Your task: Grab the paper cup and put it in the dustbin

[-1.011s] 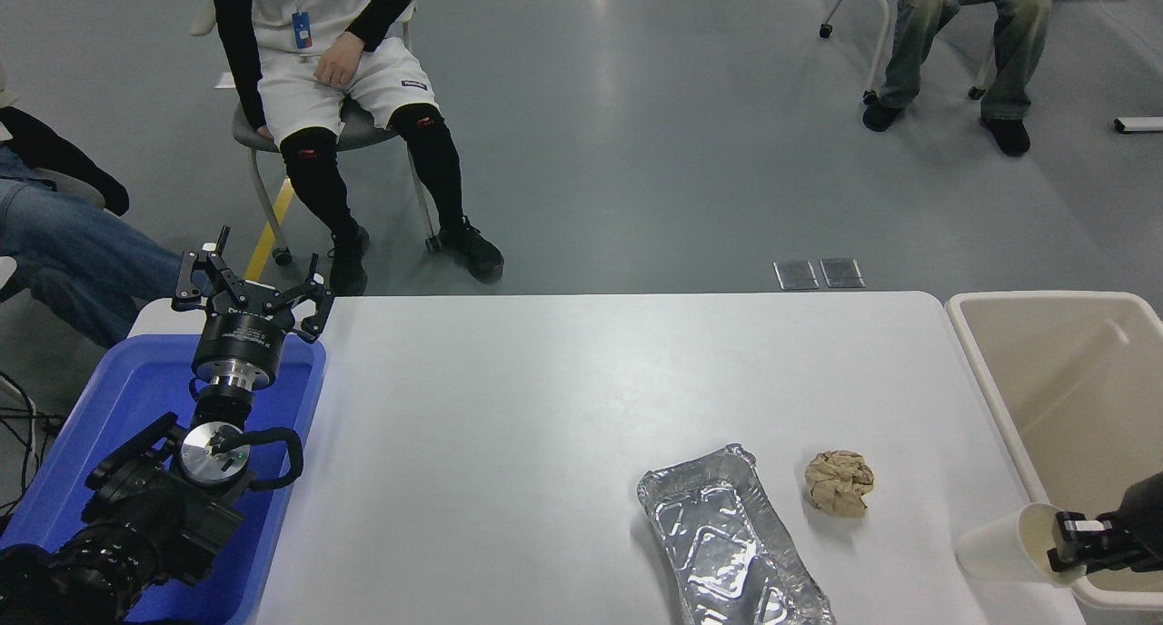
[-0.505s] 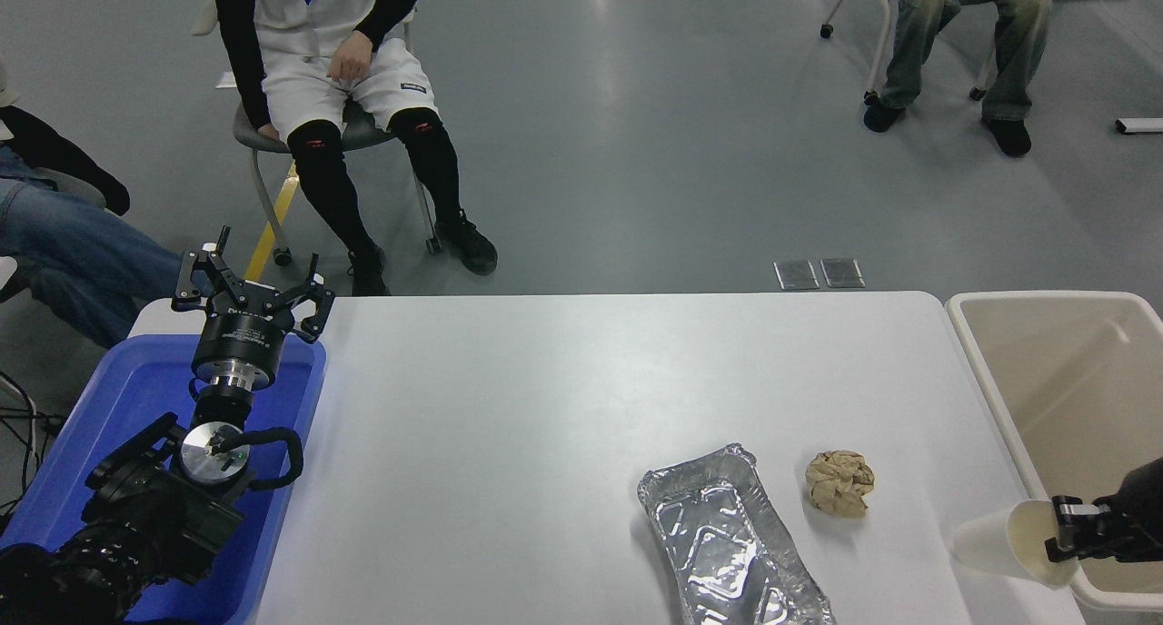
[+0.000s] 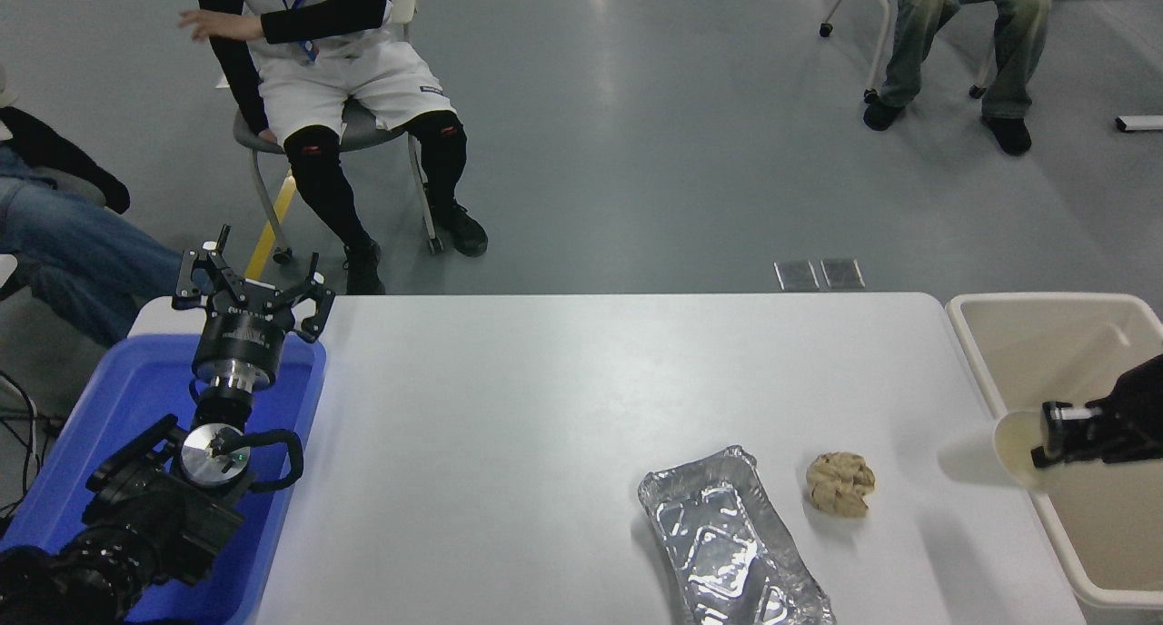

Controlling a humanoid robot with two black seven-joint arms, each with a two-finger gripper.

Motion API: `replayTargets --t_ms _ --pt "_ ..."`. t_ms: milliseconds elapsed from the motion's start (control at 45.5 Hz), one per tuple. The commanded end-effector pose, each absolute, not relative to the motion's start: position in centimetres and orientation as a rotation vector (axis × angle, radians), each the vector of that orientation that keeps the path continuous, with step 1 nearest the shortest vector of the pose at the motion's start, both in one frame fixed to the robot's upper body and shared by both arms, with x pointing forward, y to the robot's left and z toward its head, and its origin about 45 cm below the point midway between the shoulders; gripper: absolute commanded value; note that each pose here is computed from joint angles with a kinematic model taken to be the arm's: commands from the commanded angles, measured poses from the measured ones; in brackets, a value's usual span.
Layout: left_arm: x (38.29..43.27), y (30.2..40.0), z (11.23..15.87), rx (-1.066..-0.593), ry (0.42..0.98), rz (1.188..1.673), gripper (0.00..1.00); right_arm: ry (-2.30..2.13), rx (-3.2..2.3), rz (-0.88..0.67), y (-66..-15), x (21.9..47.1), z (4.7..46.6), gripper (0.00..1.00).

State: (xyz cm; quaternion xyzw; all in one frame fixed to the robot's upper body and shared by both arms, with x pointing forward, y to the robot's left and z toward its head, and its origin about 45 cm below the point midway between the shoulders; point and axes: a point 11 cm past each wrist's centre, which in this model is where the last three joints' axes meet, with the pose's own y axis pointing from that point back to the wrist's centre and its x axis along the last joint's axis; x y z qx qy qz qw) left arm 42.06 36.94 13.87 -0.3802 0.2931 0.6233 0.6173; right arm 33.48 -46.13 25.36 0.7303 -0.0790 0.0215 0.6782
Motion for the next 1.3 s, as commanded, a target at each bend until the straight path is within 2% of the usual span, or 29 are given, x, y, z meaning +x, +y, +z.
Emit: replayTargets --t_ms 0,176,549,967,1275 --pt "42.06 36.94 13.86 -0.875 0.675 1.435 0.99 -0.172 1.525 0.240 -43.7 37.6 33.2 0.00" --pt "42.06 36.95 13.87 -0.876 0.675 1.435 0.99 -0.145 1.449 0.357 -41.1 39.2 37.9 0.00" --pt "42.06 36.94 13.86 -0.875 0.675 1.435 0.99 -0.147 1.394 0.483 -38.2 40.1 43.0 0.00" --pt "42.06 36.94 13.86 -0.875 0.675 1.435 0.99 -0.168 1.368 0.474 -39.2 39.9 43.8 0.00" --pt "42.06 36.94 13.86 -0.875 0.675 1.435 0.99 -0.264 1.357 0.353 -44.9 38.5 42.3 0.00"
